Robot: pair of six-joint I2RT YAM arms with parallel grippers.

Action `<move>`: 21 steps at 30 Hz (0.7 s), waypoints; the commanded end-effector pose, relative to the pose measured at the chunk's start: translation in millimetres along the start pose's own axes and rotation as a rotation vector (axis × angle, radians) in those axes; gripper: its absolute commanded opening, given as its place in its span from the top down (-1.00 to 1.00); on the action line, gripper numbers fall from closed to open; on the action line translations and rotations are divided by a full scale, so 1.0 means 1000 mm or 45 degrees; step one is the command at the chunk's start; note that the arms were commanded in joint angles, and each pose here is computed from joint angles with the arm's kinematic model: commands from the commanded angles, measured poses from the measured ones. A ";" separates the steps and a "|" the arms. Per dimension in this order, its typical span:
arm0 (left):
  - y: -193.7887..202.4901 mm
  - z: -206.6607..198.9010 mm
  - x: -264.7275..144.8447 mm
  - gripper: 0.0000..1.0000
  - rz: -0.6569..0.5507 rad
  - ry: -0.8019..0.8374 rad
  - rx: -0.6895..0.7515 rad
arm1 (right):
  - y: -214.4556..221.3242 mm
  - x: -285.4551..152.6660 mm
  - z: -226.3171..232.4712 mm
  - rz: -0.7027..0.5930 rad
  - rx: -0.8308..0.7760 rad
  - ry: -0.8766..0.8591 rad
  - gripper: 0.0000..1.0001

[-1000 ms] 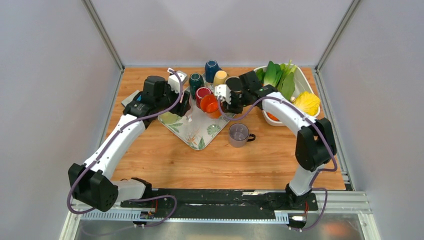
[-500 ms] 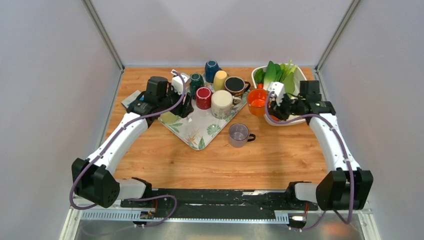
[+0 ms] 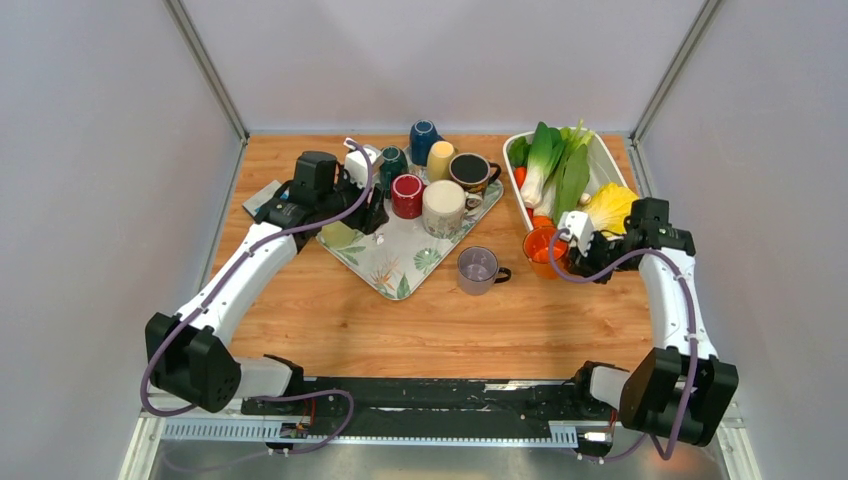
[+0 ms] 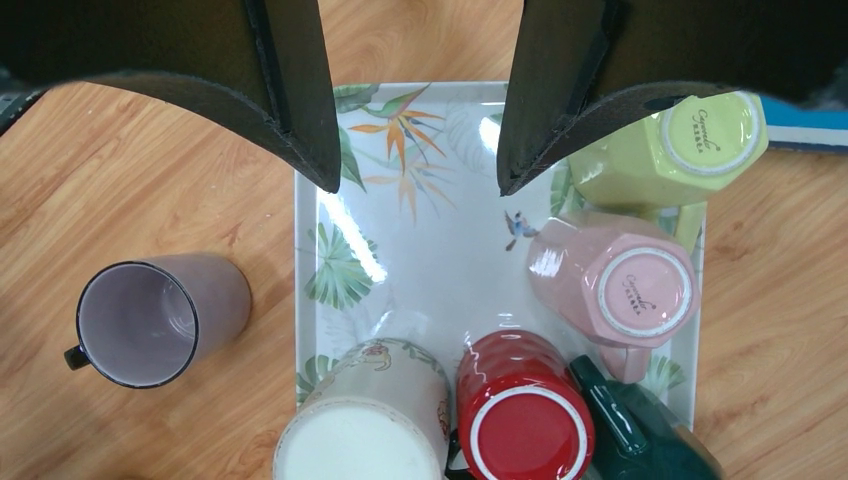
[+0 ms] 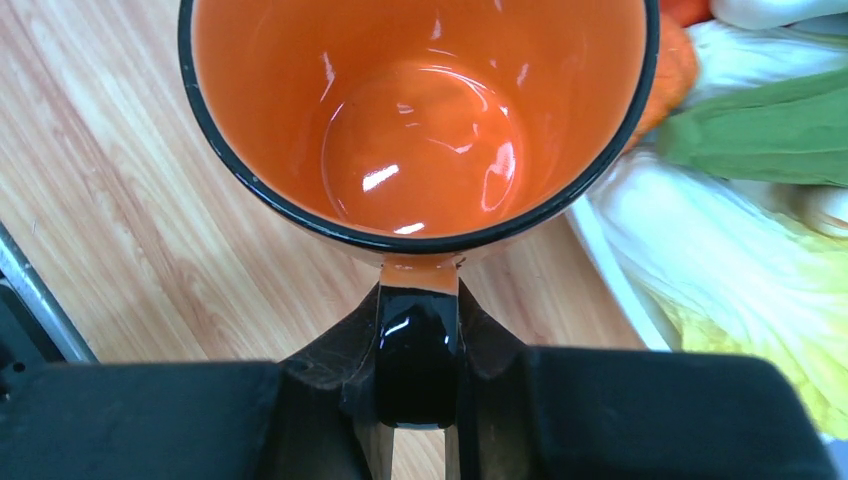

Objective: Turn the mug right side up
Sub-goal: Place the cup at the center of the board.

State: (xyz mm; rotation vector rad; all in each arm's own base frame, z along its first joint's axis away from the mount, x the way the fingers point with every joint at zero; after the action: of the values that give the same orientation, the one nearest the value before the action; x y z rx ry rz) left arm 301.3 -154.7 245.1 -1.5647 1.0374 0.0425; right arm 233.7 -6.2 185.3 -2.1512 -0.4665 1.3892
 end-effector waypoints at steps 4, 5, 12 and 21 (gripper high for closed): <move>-0.017 -0.005 -0.014 -0.32 -0.093 0.010 0.082 | 0.014 0.021 0.013 -0.054 -0.173 -0.101 1.00; -0.016 -0.004 -0.014 -0.32 -0.088 0.009 0.083 | 0.018 0.024 0.014 -0.048 -0.174 -0.111 1.00; -0.021 -0.004 -0.016 -0.32 -0.104 0.006 0.114 | 0.035 0.047 0.008 -0.058 -0.154 -0.113 1.00; -0.019 -0.006 -0.019 -0.32 -0.090 0.021 0.128 | 0.054 0.060 0.003 0.008 -0.146 -0.144 1.00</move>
State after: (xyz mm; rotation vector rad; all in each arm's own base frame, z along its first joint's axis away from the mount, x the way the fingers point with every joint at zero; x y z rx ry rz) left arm 299.9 -152.2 249.1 -1.5218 1.0263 0.0091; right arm 240.8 -16.1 101.8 -2.0975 -0.5110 1.6062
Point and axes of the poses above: each gripper's point midway between its finger pads, its own x axis out along the fingers, its own z axis along the line the jaws close on, y = z × x, the point moved 5 cm from there along -x, back along the fingers, and after that the axes turned 14 degrees about -x, right-handed, at the moved point
